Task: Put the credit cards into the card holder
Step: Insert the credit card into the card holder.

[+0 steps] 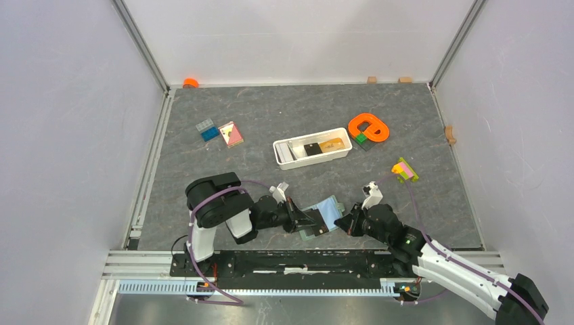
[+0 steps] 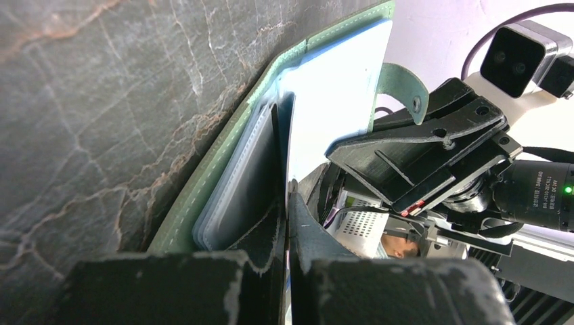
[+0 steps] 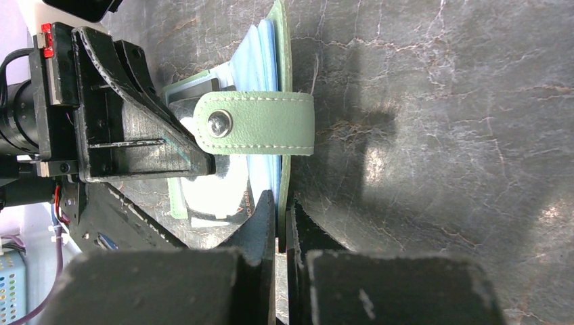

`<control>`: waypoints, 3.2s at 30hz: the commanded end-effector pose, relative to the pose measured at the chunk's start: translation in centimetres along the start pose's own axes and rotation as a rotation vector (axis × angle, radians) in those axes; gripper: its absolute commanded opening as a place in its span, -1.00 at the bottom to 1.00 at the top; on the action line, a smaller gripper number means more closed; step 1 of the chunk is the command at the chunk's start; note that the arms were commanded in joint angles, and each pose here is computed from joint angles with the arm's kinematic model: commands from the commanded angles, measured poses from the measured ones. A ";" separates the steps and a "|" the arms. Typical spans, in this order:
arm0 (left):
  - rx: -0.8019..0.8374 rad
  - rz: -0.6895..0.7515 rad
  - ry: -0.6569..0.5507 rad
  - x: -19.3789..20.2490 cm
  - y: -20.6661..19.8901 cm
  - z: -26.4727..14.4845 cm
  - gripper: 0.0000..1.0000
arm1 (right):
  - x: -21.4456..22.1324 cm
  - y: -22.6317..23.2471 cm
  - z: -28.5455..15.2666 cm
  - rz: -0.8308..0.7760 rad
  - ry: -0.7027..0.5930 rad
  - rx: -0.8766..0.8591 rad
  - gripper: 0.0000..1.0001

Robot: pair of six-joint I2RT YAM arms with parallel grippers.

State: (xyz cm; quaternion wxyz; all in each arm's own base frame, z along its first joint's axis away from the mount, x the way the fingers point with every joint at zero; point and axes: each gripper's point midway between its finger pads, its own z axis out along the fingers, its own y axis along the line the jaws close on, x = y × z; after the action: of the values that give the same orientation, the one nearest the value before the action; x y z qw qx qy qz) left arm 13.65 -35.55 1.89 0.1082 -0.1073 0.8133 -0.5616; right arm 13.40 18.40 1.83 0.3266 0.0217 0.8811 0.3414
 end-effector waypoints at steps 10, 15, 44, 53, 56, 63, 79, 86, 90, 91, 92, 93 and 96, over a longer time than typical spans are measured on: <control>-0.104 0.067 -0.014 -0.8 3.5 0.3 -0.96 | 1.3 -3.1 -0.9 -0.017 0.055 0.152 -1.00; -0.099 0.068 -0.011 -0.8 3.6 0.5 -0.96 | 1.3 -3.1 -0.9 -0.017 0.055 0.152 -1.00; -0.109 0.135 -0.062 -2.2 4.0 -0.1 -0.96 | 1.3 -3.1 -1.0 -0.015 0.057 0.155 -1.00; -0.154 0.189 -0.055 -2.5 4.2 -0.2 -0.96 | 1.2 -3.1 -1.0 -0.013 0.052 0.156 -1.00; -0.162 0.195 -0.056 -2.5 4.3 -0.2 -0.96 | 1.2 -3.0 -1.0 -0.017 0.057 0.155 -1.00; -0.145 0.201 -0.044 -2.3 4.2 0.0 -0.96 | 1.2 -3.0 -1.0 -0.018 0.059 0.154 -1.00; -0.228 0.276 -0.013 -2.4 5.0 -0.1 -0.96 | 1.2 -3.0 -1.0 -0.024 0.063 0.157 -1.00; -0.213 0.241 0.001 -1.9 5.1 0.2 -0.96 | 1.2 -3.0 -1.0 -0.025 0.063 0.158 -1.00; -0.223 0.233 0.008 -1.5 5.1 0.5 -0.92 | 1.2 -3.0 -1.0 -0.025 0.063 0.159 -1.00; -0.225 0.232 0.012 -1.4 5.2 0.5 -0.90 | 1.2 -3.0 -1.0 -0.025 0.064 0.158 -1.00; -0.228 0.229 0.015 -1.2 5.2 0.6 -0.87 | 1.2 -3.0 -1.0 -0.024 0.063 0.157 -1.00; -0.233 0.226 0.018 -1.1 5.2 0.7 -0.83 | 1.2 -3.0 -1.0 -0.025 0.061 0.155 -1.00; -0.249 0.220 0.021 -1.0 5.3 0.7 -0.75 | 1.1 -2.9 -1.0 -0.025 0.056 0.154 -1.00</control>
State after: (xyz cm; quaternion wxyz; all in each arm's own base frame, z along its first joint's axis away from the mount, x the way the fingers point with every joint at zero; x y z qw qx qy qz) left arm 15.21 -36.22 1.82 0.1625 -0.0104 0.8301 -0.5333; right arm 13.44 18.27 1.76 0.3275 0.0213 0.8825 0.3369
